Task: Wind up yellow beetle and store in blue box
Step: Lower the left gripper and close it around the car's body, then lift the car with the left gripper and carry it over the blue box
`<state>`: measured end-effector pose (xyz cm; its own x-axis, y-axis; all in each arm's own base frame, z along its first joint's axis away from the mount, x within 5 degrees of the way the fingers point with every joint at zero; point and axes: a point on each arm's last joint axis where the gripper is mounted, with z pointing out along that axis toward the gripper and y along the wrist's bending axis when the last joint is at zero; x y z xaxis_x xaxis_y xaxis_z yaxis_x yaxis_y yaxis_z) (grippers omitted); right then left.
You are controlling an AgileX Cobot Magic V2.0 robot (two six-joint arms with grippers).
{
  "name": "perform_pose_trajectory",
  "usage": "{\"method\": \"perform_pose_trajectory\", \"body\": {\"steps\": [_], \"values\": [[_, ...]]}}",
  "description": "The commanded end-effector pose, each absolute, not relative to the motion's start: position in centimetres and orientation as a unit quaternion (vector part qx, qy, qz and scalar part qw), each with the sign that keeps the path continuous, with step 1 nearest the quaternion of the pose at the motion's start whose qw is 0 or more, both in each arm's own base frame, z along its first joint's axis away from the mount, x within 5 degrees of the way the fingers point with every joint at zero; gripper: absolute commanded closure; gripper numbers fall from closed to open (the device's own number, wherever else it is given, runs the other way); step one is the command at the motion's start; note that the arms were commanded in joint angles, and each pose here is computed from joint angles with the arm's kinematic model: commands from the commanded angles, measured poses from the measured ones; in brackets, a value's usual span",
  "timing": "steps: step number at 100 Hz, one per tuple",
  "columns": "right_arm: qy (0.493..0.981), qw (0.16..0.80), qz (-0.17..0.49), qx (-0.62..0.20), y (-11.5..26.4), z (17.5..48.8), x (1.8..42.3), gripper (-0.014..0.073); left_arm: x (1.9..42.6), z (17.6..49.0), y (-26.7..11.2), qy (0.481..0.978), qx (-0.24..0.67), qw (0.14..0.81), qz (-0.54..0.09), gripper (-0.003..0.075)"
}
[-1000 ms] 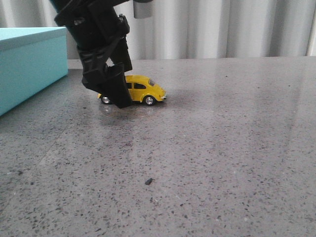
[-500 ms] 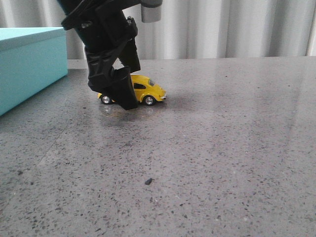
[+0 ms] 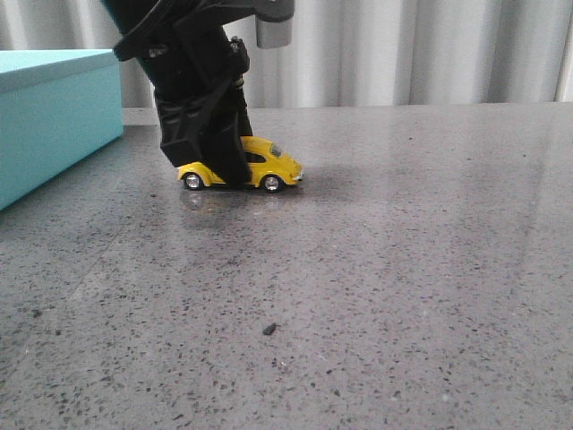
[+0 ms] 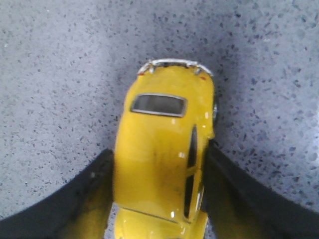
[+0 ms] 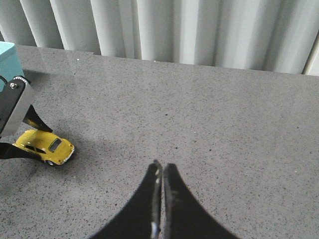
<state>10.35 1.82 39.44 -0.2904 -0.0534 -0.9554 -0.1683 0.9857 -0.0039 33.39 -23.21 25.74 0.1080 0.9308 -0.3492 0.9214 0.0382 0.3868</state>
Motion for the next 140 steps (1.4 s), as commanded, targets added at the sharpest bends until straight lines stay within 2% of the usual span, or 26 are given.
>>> {"method": "perform_pose_trajectory", "body": {"steps": [1,22,41,55,79,94,113,140], "values": [[0.769,0.633,0.049,-0.071,1.8,40.9,10.4,0.0656,33.1,28.9,-23.4,0.656,0.680,0.326,0.016,0.0511],[0.769,0.633,0.049,-0.071,1.8,40.9,10.4,0.0656,33.1,28.9,-23.4,0.656,0.680,0.326,0.016,0.0628],[0.769,0.633,0.049,-0.071,1.8,40.9,10.4,0.0656,33.1,29.8,-23.4,0.654,0.681,0.330,0.017,0.0703],[0.769,0.633,0.049,-0.071,1.8,40.9,10.4,0.0656,33.0,32.0,-23.4,0.648,0.678,0.347,0.019,0.0741],[0.769,0.633,0.049,-0.071,1.8,40.9,10.4,0.0656,32.4,37.1,-23.0,0.632,0.671,0.386,0.028,0.0741],[0.769,0.633,0.049,-0.071,1.8,40.9,10.4,0.0656,31.5,40.5,-21.5,0.626,0.671,0.390,0.074,0.0741],[0.767,0.636,0.049,-0.071,1.8,41.0,10.4,0.0656,30.6,44.5,-17.1,0.683,0.598,0.394,0.144,0.0741],[0.758,0.646,0.050,-0.071,1.9,41.2,10.4,0.0656,30.3,45.7,-8.5,0.815,0.451,0.332,0.147,0.0741]]}}
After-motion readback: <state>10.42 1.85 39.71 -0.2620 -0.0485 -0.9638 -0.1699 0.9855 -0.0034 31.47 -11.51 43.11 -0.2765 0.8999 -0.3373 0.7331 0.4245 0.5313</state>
